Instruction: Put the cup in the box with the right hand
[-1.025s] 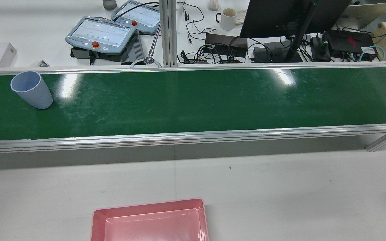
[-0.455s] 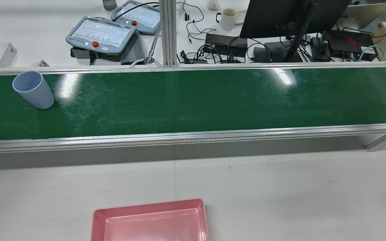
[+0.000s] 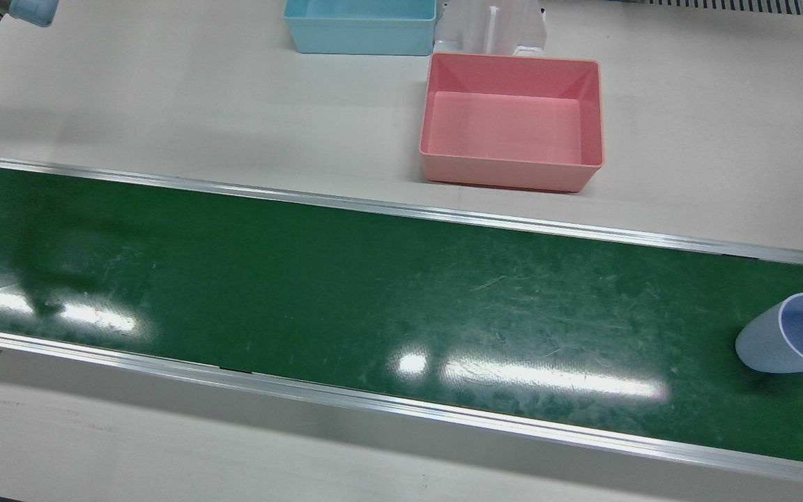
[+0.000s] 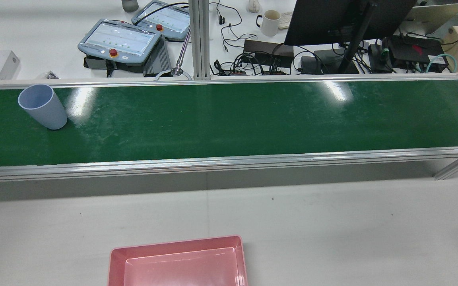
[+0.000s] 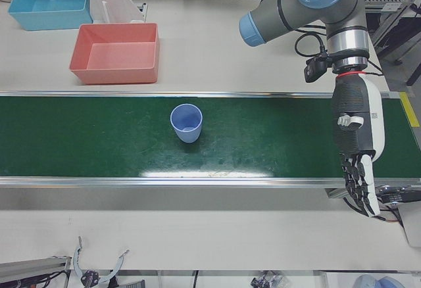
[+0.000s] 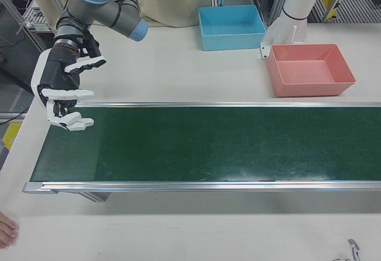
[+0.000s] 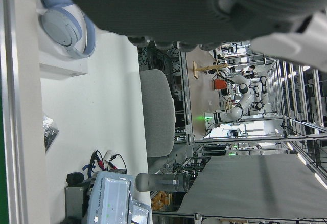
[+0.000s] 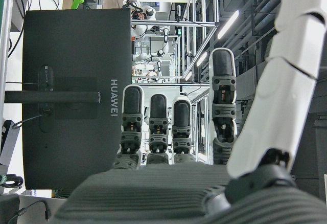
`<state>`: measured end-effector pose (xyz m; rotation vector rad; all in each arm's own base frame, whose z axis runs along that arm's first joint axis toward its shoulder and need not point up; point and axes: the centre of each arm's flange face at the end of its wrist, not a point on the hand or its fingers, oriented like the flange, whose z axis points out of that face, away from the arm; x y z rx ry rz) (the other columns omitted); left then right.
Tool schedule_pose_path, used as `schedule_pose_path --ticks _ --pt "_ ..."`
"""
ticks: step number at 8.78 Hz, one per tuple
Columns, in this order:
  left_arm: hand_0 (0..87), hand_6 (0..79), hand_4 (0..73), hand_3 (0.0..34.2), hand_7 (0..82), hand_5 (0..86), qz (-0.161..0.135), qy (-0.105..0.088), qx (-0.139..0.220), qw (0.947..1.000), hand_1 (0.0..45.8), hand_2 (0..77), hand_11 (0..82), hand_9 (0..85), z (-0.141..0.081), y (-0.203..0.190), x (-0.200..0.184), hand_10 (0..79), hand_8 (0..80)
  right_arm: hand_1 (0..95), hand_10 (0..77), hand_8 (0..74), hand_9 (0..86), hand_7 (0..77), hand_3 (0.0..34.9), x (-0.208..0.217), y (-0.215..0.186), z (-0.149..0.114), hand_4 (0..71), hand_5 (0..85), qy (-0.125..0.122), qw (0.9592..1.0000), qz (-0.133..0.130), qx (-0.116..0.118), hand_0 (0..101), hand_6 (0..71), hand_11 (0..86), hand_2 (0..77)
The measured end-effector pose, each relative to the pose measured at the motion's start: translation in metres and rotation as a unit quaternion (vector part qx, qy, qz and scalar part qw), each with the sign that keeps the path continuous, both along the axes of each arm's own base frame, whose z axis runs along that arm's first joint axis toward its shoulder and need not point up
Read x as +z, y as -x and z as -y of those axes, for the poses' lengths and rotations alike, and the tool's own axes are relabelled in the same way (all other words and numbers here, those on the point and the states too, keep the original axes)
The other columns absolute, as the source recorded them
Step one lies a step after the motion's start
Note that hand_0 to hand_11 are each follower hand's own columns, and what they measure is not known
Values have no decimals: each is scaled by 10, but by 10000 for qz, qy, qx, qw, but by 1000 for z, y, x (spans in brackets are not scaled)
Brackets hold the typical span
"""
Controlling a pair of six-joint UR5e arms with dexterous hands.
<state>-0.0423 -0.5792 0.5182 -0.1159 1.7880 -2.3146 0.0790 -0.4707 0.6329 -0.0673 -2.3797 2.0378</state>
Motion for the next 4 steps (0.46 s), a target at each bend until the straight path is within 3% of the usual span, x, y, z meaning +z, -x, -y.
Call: schedule_pose_path --ticks 4 --pt "0 0 0 0 0 0 0 0 1 10000 5 5 0 5 0 0 0 0 0 142 240 207 333 562 0 -1 0 0 518 65 -19 10000 8 5 528 147 344 55"
